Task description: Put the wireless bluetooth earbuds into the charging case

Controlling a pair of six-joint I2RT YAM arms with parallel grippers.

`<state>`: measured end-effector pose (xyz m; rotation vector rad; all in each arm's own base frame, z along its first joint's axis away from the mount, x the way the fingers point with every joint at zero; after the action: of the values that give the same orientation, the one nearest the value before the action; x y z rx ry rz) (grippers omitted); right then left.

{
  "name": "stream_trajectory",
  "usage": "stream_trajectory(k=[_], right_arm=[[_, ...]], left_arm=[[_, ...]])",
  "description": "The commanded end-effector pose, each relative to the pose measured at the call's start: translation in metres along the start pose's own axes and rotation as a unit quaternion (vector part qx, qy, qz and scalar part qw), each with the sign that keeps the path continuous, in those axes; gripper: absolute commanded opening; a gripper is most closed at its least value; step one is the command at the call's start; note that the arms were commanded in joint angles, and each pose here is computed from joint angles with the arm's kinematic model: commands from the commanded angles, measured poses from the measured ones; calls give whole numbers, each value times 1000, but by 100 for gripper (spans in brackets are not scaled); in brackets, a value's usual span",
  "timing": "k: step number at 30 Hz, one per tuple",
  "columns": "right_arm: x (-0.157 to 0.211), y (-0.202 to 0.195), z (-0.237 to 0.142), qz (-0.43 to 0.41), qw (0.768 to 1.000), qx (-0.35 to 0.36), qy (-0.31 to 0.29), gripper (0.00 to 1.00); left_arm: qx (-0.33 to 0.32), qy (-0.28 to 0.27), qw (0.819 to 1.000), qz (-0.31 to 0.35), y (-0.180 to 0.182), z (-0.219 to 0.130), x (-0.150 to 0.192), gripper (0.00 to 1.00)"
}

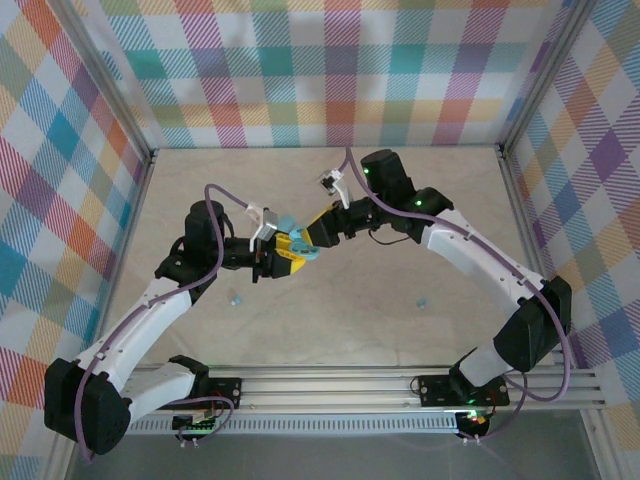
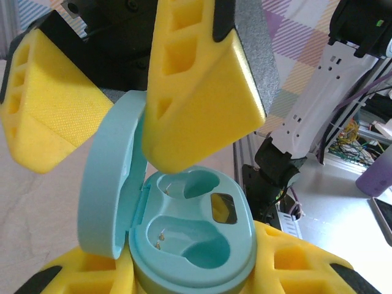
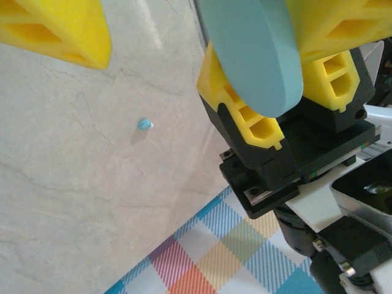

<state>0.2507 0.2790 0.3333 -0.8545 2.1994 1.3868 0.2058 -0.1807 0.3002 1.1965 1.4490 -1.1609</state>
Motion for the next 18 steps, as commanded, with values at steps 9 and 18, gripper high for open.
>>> stream_trajectory(k=[9,18], right_arm=[[-7,2,-15,18,999,25,-27,78],[-6,10,-28,22,999,31,-37,80]], left_arm=[[-37,1,999,19,5,0,-2,0],[-75,6,997,2,15,-2,5,0]])
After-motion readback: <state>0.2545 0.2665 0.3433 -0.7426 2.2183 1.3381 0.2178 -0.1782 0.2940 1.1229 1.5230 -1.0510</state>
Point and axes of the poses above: each hand's point on the last joint's axis, 136 mm out from that joint toward the fingers, its own z axis out along the fingers, its own y axis along the line the jaws close on, x = y × z, the point moved 7 cm from there along -z, back along the fingers, and after that the axes turned 9 degrees about z, right-handed, at the moved point
